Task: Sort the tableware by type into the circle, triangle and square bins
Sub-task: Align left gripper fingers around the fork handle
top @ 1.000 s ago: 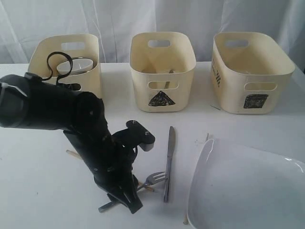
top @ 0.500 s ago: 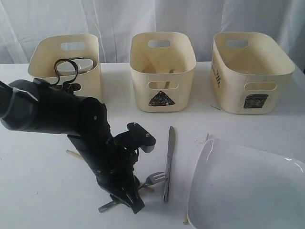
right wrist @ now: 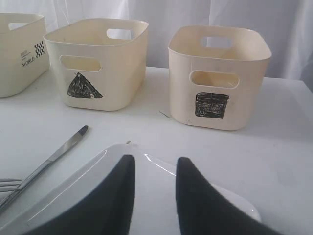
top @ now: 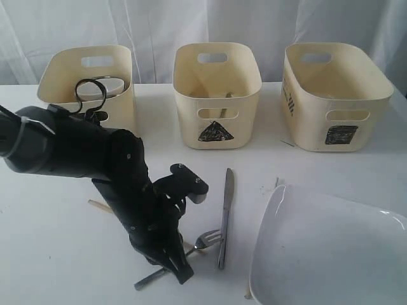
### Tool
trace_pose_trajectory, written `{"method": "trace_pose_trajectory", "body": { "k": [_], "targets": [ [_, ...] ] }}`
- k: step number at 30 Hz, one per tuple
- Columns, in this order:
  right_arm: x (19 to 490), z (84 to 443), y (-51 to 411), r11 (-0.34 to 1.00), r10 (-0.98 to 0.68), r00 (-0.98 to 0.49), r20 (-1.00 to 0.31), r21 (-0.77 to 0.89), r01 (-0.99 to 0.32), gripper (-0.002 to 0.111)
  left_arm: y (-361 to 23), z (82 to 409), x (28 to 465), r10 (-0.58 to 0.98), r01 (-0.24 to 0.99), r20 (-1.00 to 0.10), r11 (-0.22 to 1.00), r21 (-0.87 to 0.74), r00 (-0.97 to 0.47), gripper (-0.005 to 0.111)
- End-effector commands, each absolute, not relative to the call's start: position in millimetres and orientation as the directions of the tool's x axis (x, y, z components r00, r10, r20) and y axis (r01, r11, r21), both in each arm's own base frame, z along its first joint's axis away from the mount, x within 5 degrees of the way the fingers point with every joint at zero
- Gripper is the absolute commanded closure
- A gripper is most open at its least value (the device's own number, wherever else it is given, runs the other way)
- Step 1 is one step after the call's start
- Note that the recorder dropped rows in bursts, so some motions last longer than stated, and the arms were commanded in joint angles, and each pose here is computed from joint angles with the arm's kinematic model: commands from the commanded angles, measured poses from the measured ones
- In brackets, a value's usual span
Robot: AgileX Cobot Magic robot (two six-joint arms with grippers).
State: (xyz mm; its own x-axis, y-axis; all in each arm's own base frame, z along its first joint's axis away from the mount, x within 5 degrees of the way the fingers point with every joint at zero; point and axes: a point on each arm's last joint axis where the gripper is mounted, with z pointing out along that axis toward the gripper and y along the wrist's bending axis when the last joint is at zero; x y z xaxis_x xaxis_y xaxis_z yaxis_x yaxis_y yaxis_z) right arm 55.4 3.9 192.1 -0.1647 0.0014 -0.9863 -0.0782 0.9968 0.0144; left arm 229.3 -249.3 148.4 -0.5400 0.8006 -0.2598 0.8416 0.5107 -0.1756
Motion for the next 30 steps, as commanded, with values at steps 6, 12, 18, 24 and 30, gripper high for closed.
{"method": "trace_pose_trajectory", "body": {
  "k": [6, 12, 18, 24, 30],
  "targets": [
    [55.3, 191.0, 3.2, 0.998, -0.003, -0.157, -0.988, 0.008, -0.069, 0.08, -240.1, 138.0, 220.0, 0.841, 0.845, -0.124, 0.501, -0.187, -0.526, 0.107],
    [55.3, 191.0, 3.2, 0.998, -0.003, -0.157, -0.988, 0.008, -0.069, 0.08, -238.8, 144.0, 222.6, 0.835, 0.846, -0.144, 0.512, -0.152, -0.531, 0.107],
    [55.3, 191.0, 3.2, 0.998, -0.003, -0.157, -0.988, 0.008, -0.069, 0.08, -239.7, 158.9, 224.6, 0.818, 0.842, -0.199, 0.523, -0.131, -0.539, 0.107],
    [55.3, 191.0, 3.2, 0.998, -0.003, -0.157, -0.988, 0.008, -0.069, 0.08, -243.3, 206.8, 230.1, 0.798, 0.862, -0.345, 0.501, -0.074, -0.494, 0.107],
    [55.3, 191.0, 3.2, 0.998, -0.003, -0.157, -0.988, 0.008, -0.069, 0.08, -246.2, 241.0, 228.6, 0.796, 0.893, -0.427, 0.446, -0.063, -0.428, 0.105]
  ]
}}
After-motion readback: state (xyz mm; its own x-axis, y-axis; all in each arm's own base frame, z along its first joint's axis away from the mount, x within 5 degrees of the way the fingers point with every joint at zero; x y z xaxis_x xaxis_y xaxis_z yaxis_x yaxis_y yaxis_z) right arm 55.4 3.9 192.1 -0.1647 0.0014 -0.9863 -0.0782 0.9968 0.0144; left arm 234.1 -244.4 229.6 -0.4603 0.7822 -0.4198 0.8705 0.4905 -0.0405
